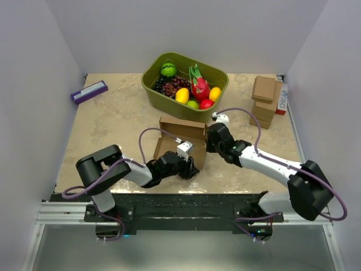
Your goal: Fold the paper box
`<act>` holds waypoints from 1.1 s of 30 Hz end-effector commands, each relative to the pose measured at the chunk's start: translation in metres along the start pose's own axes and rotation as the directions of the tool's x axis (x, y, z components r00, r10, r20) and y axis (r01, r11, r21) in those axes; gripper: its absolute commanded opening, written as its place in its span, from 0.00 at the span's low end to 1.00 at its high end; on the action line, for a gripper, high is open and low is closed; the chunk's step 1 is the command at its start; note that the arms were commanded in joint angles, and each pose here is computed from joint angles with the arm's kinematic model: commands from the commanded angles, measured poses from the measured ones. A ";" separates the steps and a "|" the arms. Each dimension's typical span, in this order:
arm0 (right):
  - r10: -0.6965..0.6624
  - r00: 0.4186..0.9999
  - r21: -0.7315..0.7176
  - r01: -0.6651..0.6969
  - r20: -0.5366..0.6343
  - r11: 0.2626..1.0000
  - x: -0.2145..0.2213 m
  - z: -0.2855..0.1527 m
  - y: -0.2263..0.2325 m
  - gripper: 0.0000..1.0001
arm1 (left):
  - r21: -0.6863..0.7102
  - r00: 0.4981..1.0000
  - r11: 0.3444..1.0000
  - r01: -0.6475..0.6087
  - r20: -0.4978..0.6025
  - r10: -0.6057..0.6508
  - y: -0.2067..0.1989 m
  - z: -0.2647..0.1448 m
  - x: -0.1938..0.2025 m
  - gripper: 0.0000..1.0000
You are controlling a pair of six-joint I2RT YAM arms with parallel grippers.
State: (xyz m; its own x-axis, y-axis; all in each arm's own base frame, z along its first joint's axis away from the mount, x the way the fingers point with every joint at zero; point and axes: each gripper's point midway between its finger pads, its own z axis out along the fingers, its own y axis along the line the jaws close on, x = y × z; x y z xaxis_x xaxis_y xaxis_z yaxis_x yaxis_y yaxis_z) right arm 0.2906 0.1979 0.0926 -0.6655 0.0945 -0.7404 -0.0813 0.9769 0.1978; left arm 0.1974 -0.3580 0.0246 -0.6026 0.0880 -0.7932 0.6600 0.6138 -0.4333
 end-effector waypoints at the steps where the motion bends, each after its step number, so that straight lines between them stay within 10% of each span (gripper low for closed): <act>1: 0.077 0.997 -0.093 -0.076 0.017 0.993 -0.017 -0.001 0.029 0.00 | 0.001 0.996 1.000 0.017 -0.086 -0.017 -0.002 0.002 0.030 0.42; 22: 0.178 0.979 -0.186 -0.193 -0.097 0.963 0.017 0.014 0.067 0.02 | 0.036 0.994 0.998 0.042 -0.098 -0.039 -0.006 0.010 0.042 0.40; 33: 0.132 0.989 -0.123 -0.124 0.060 0.985 -0.034 -0.035 0.039 0.69 | 0.127 0.993 0.991 0.032 -0.118 -0.017 -0.017 -0.024 0.051 0.39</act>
State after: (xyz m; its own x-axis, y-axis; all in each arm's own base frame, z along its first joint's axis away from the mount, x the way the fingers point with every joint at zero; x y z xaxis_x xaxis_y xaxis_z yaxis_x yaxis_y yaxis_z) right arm 0.2723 0.2410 0.0950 -0.7205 0.2096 -0.6611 -0.0830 0.9204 0.3822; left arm 0.1691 -0.3674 0.0239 -0.6225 0.0743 -0.7791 0.6962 0.5074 -0.5078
